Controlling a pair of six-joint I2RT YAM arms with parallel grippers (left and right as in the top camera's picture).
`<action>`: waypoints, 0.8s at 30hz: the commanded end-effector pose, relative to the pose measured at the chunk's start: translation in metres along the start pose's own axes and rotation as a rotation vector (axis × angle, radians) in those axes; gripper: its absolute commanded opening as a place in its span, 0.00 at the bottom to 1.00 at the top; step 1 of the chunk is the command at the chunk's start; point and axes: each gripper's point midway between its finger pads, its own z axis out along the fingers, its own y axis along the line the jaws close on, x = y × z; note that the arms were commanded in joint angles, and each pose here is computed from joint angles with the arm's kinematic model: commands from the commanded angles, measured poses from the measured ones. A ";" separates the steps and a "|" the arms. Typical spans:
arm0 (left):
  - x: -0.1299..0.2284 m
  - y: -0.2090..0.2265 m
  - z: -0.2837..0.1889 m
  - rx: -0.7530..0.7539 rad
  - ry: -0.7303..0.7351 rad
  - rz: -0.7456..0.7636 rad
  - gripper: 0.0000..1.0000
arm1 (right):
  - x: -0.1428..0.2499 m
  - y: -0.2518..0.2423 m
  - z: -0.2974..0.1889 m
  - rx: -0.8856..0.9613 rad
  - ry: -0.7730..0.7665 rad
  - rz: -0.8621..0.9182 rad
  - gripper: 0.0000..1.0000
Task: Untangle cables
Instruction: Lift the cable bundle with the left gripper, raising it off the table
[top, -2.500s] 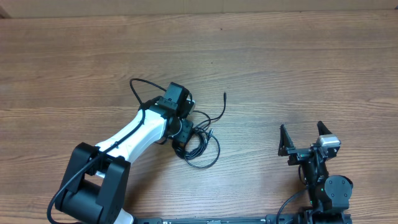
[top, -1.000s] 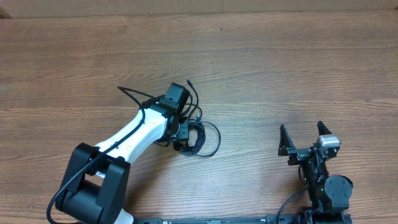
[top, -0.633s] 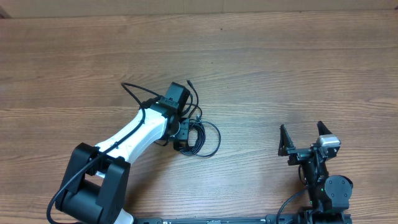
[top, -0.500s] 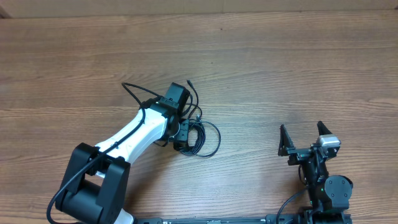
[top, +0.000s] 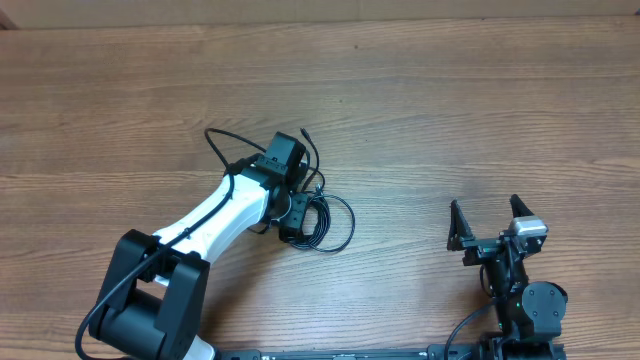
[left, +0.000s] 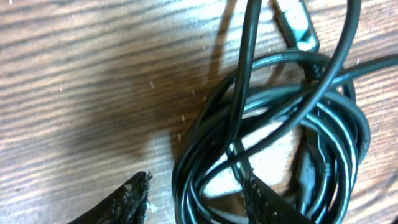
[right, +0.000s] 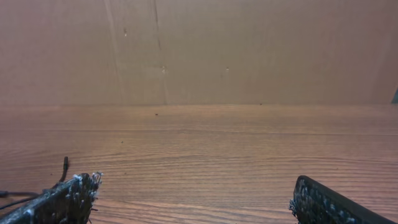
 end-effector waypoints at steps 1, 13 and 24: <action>0.014 0.001 0.012 0.005 0.038 0.025 0.48 | 0.002 -0.001 0.000 0.007 -0.004 -0.001 1.00; 0.019 0.002 0.019 0.006 0.036 0.024 0.42 | 0.002 -0.001 0.000 0.007 -0.004 -0.001 1.00; 0.021 0.003 0.024 0.008 0.026 0.022 0.04 | 0.002 -0.001 0.000 0.007 -0.004 -0.001 1.00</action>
